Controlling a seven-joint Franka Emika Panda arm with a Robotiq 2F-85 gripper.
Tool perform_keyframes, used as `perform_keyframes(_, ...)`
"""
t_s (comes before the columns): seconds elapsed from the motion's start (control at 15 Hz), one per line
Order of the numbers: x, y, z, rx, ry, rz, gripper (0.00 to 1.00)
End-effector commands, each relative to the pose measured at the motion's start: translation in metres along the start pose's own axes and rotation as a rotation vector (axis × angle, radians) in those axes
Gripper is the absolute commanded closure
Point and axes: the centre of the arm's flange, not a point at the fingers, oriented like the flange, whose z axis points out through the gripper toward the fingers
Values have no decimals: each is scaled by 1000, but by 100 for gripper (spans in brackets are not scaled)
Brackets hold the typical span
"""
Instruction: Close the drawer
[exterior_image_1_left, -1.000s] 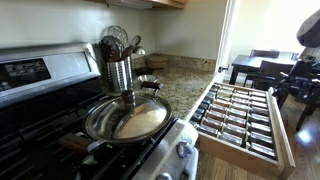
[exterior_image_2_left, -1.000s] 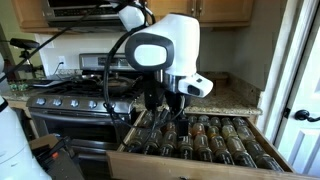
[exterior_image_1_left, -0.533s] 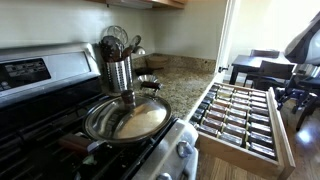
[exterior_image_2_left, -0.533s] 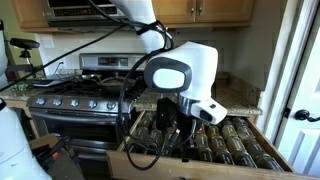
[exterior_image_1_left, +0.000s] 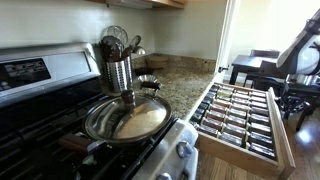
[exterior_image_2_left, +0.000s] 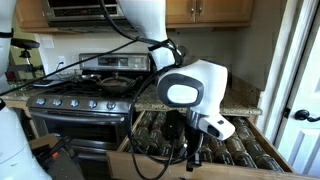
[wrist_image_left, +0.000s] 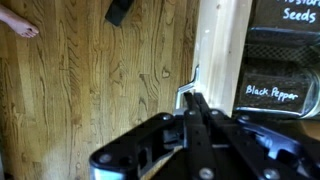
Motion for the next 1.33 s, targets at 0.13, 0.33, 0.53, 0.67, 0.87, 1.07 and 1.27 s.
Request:
perform_keyframes(0.13, 15, -5, 13, -9, -17, 39, 96)
perform_keyframes(0.33, 22, -17, 21, 46, -3, 30, 96)
perform_keyframes(0.53, 22, -25, 21, 86, 10, 28, 98)
perform_keyframes(0.67, 21, -33, 21, 101, 15, 3, 97)
perform_keyframes(0.87, 19, -57, 17, 112, 30, -39, 96)
perform_keyframes(1.07, 21, -96, 9, 125, 41, -80, 96)
perform_keyframes(1.27, 27, -142, 4, 136, 47, -119, 96)
